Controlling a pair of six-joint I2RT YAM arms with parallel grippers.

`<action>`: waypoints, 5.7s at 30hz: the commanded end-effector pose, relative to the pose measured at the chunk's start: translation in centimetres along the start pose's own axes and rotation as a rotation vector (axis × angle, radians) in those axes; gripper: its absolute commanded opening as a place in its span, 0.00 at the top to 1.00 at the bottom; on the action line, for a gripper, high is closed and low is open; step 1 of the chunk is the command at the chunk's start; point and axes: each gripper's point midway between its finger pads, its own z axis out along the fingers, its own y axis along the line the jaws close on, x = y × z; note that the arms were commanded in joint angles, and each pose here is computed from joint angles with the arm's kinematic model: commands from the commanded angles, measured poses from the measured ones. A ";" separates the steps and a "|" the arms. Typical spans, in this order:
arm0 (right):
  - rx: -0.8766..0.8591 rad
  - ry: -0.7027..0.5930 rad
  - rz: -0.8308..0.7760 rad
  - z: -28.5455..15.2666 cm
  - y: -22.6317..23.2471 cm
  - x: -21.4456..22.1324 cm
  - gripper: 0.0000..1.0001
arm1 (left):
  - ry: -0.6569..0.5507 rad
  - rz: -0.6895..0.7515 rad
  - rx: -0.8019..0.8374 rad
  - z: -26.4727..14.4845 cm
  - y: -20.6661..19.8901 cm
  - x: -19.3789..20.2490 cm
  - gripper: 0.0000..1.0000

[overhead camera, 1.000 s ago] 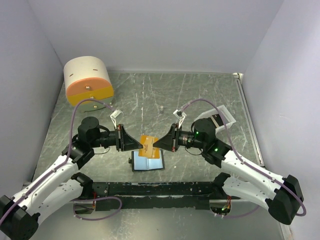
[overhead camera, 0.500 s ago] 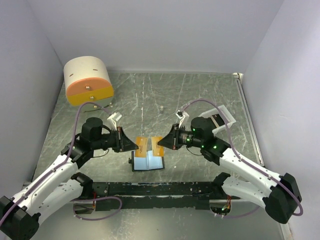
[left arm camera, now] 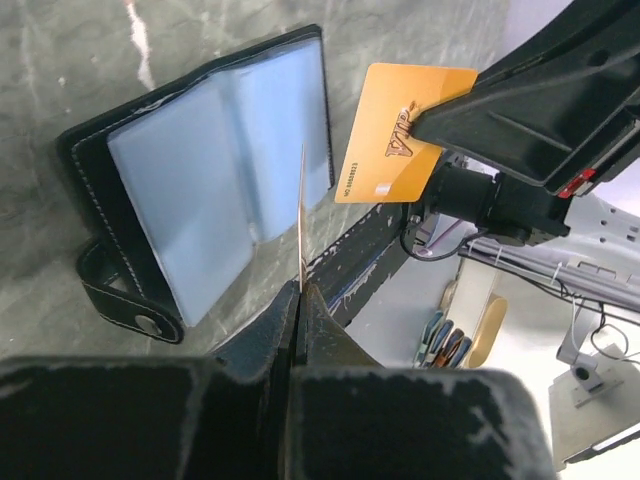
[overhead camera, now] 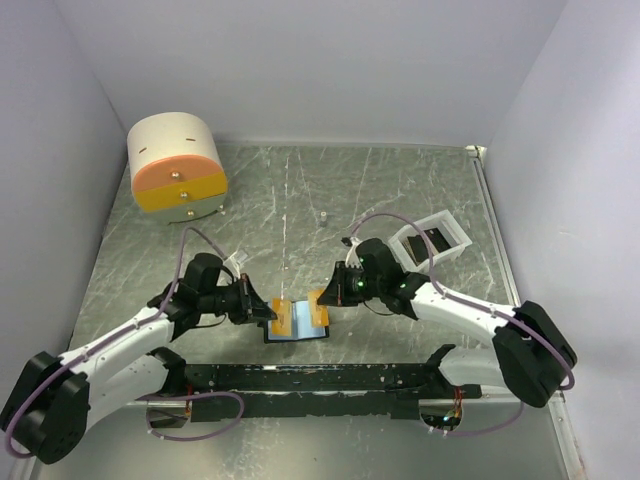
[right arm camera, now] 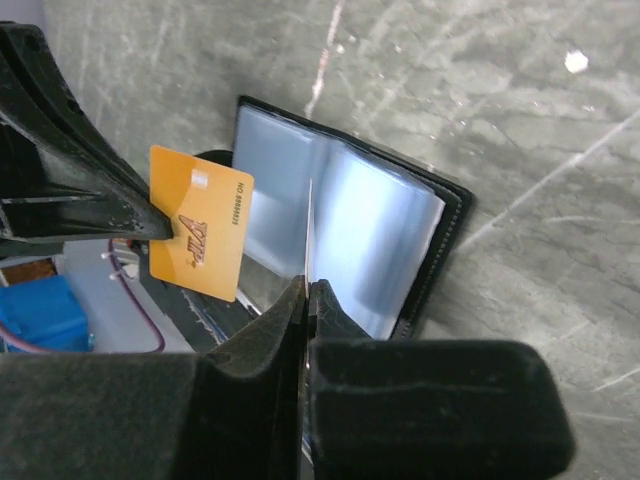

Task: Put the credit cards into the card holder
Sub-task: Adjust the credit card, then insert the credit card into the card holder.

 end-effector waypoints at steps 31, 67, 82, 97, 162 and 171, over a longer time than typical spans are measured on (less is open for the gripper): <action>0.255 0.126 -0.016 2.0 -6.8 2.8 1.00 | 0.053 -0.097 -0.041 4.1 4.1 0.7 0.93; 0.268 0.120 0.005 1.4 -6.6 2.8 1.00 | 0.072 -0.024 0.036 4.6 4.0 1.1 0.93; 0.265 0.109 0.008 1.4 -6.6 2.9 1.00 | 0.069 -0.072 -0.026 4.1 5.3 1.8 0.93; 0.258 0.108 0.012 1.3 -6.8 3.2 1.00 | 0.063 0.001 0.069 4.9 3.2 0.5 0.93; 0.209 0.013 0.153 -0.2 -6.0 3.9 1.00 | 0.053 0.016 -0.018 8.1 3.8 0.0 0.93; 0.212 0.010 0.156 -0.4 -6.4 4.4 1.00 | 0.058 0.027 -0.031 8.7 3.5 0.4 0.93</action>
